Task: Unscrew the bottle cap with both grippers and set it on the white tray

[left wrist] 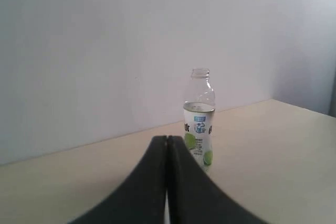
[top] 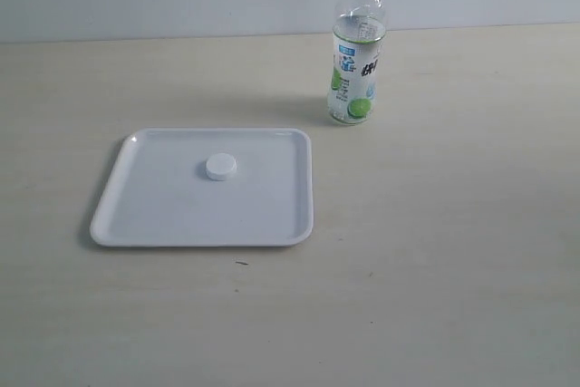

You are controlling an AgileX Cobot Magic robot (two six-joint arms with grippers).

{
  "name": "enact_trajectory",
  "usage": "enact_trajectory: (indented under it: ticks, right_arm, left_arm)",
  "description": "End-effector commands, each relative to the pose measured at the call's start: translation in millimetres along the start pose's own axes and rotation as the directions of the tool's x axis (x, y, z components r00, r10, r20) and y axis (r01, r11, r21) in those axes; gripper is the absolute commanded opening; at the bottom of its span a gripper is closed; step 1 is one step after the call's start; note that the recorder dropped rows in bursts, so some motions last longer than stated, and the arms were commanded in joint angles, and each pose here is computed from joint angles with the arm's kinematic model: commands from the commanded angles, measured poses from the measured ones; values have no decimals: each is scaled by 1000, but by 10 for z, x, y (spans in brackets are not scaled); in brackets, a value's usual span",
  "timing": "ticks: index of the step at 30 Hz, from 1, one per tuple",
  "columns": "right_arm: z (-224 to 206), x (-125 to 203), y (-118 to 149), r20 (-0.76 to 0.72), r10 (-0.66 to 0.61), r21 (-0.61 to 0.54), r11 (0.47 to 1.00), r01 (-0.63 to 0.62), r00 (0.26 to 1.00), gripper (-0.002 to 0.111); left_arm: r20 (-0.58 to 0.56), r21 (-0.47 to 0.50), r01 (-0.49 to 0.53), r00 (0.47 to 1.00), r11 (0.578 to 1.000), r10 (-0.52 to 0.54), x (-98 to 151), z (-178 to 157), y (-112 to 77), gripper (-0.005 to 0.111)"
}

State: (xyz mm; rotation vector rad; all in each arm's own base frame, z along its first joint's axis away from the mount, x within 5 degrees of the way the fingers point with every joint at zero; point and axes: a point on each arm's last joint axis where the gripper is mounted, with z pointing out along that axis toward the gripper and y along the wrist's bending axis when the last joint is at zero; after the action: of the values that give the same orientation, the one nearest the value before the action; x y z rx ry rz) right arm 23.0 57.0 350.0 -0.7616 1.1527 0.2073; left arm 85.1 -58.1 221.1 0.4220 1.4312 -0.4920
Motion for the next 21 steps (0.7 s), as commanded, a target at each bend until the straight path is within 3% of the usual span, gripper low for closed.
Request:
enact_trajectory:
  ticks: [1,8,14,21]
  right_arm:
    - [-4,13,7,0,7,0,1000,-7,1000,0]
    - [-4,12,9,0,7,-2,1000,-7,1000,0]
    - [-4,12,9,0,7,-2,1000,-7,1000,0]
    - [-4,12,9,0,7,-2,1000,-7,1000,0]
  left_arm:
    - [-30,-72,-28,999,997,26,27,-36,76,0]
    - [-244,-293,-37,969,956,-38,207,-237,262,0]
    - [-271,-415,-43,959,909,-79,248,-429,294,0]
    - [-312,-470,-46,943,882,-117,319,-553,270,0]
